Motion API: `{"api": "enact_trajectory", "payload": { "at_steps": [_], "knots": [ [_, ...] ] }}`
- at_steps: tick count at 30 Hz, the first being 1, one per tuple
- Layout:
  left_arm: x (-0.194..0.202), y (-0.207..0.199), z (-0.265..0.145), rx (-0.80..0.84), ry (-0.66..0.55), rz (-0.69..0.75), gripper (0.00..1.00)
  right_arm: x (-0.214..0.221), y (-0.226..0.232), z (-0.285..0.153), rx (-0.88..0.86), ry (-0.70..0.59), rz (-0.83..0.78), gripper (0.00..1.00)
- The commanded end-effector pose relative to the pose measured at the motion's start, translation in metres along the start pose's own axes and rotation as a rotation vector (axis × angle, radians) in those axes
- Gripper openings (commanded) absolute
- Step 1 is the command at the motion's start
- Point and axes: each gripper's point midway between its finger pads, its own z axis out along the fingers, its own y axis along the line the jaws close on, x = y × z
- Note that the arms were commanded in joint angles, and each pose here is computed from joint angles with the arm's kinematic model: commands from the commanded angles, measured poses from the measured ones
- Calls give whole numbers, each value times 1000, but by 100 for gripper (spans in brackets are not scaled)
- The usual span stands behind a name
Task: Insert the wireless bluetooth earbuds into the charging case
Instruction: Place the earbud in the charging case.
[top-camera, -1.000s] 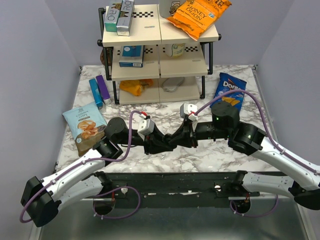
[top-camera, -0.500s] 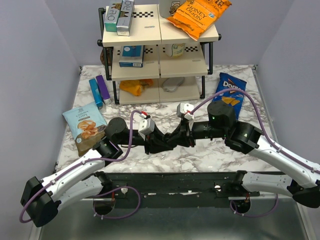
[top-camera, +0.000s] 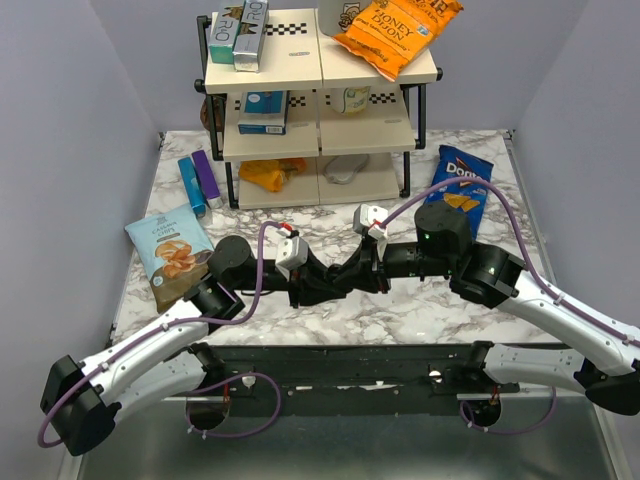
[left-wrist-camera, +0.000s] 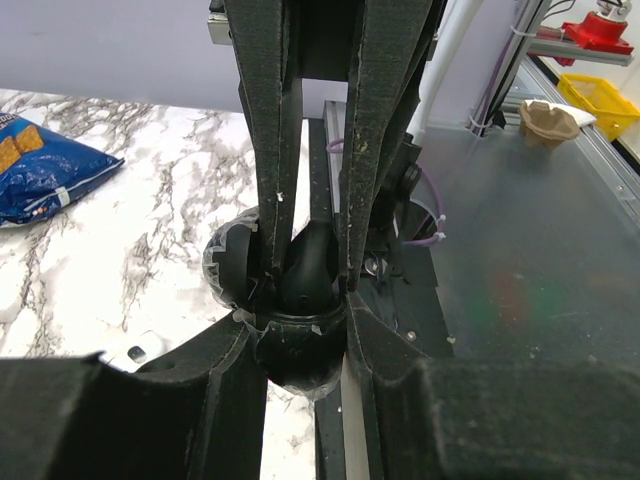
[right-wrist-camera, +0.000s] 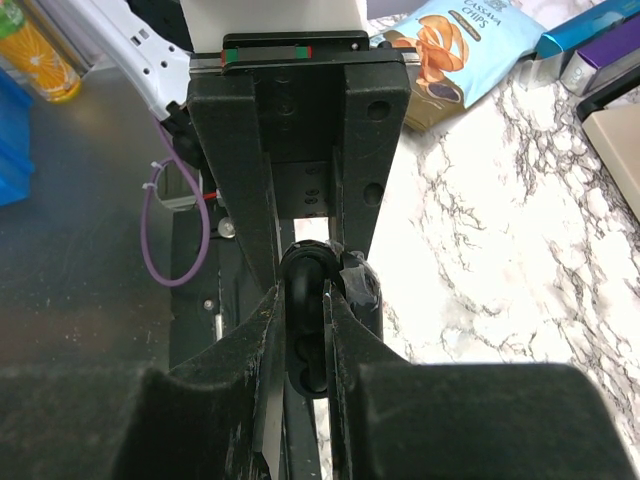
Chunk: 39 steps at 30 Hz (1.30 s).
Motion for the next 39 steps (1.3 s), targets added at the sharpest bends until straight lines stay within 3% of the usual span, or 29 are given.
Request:
{"api": "enact_trajectory", "payload": {
  "at_steps": [1, 22, 31, 34, 36, 38, 39],
  "knots": [
    [-8, -5, -1, 8, -26, 46, 0, -4, -6, -3, 45, 9, 14, 26],
    [-20, -3, 0, -20, -125, 43, 0, -14, -13, -4, 90, 0, 34, 39],
    [-21, 7, -4, -94, -149, 57, 0, -45, 5, -41, 94, -94, 29, 47],
    [-21, 9, -5, -112, -156, 54, 0, -53, 2, -57, 151, -139, 12, 48],
    [-23, 11, -5, -125, -168, 51, 0, -46, -18, -65, 278, -152, 20, 46],
    [-24, 12, -6, -129, -178, 44, 0, -45, -44, -73, 442, -197, 70, 42],
    [-25, 12, -6, -134, -186, 41, 0, -35, -55, -74, 505, -192, 95, 33]
  ]
}}
